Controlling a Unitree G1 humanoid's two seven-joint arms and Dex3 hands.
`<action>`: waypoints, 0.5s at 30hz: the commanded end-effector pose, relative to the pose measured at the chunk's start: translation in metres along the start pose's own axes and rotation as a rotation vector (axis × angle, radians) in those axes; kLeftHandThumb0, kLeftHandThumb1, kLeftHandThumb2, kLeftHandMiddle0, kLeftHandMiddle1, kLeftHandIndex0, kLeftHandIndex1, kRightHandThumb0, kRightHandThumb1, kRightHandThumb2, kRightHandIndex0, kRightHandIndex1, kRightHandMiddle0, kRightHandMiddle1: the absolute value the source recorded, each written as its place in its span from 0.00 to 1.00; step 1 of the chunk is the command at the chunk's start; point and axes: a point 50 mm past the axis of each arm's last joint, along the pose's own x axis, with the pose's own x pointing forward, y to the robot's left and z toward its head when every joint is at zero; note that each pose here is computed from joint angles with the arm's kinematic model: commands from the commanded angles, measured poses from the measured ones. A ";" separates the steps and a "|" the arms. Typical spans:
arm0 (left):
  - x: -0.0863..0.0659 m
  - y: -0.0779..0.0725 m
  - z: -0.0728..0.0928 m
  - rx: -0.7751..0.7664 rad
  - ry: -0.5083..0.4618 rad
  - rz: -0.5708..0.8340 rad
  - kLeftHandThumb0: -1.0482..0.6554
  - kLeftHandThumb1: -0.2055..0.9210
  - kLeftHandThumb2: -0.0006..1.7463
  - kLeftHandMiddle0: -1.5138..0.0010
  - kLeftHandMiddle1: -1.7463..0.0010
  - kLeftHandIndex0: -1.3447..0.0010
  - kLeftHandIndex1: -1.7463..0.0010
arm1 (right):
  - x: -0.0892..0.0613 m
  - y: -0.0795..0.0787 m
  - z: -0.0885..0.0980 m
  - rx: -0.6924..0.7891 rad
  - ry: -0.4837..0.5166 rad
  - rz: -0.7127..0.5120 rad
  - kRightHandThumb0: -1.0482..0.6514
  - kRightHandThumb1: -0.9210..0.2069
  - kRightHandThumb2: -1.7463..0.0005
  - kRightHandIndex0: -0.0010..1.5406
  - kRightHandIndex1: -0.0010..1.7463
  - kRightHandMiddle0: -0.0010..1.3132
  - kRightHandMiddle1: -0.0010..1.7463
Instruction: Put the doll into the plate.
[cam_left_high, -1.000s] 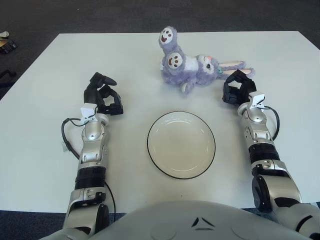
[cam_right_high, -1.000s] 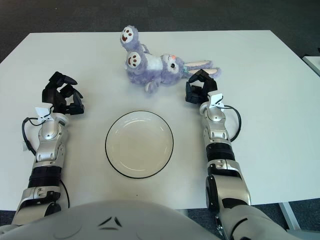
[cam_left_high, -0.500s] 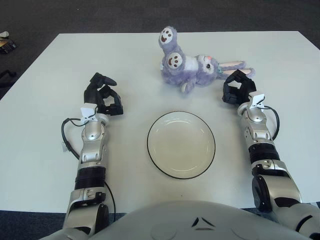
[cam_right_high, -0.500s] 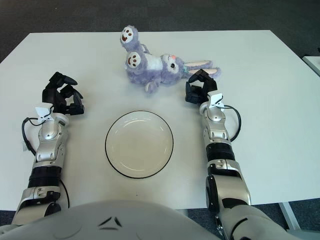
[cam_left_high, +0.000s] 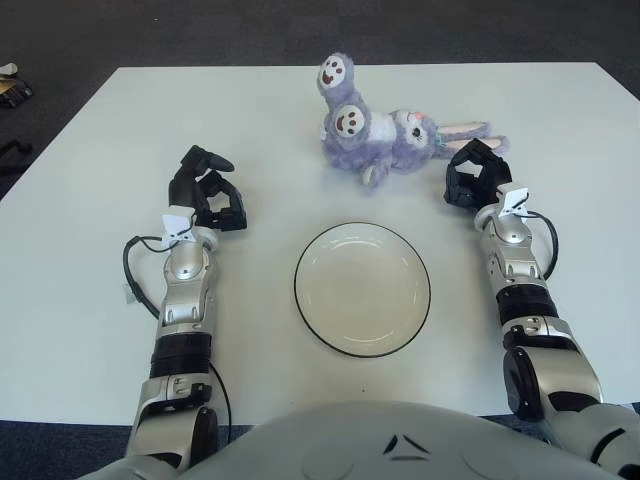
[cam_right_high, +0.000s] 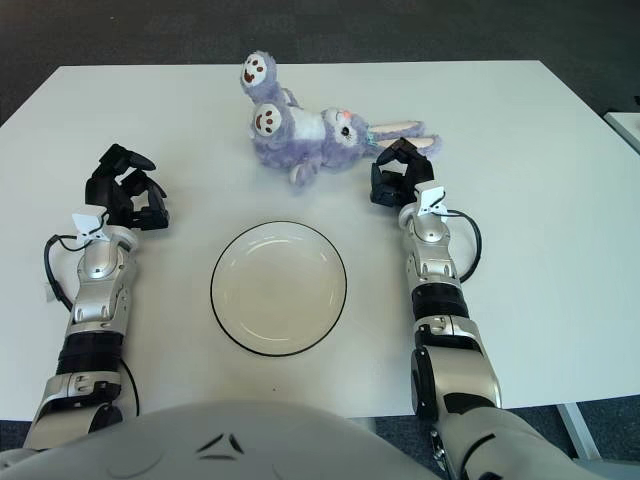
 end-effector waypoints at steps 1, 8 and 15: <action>-0.023 0.005 -0.029 0.016 0.123 0.015 0.61 0.21 0.95 0.44 0.01 0.57 0.00 | -0.012 0.003 -0.024 -0.016 0.102 0.010 0.34 0.48 0.29 0.83 1.00 0.43 1.00; -0.024 0.005 -0.029 0.009 0.120 0.011 0.61 0.20 0.95 0.44 0.00 0.56 0.00 | -0.013 0.001 -0.022 -0.020 0.059 -0.031 0.34 0.48 0.29 0.81 1.00 0.43 1.00; -0.024 0.005 -0.028 0.012 0.115 0.007 0.61 0.16 0.98 0.42 0.00 0.53 0.00 | -0.013 -0.002 -0.015 -0.014 -0.001 -0.082 0.34 0.48 0.29 0.74 1.00 0.43 1.00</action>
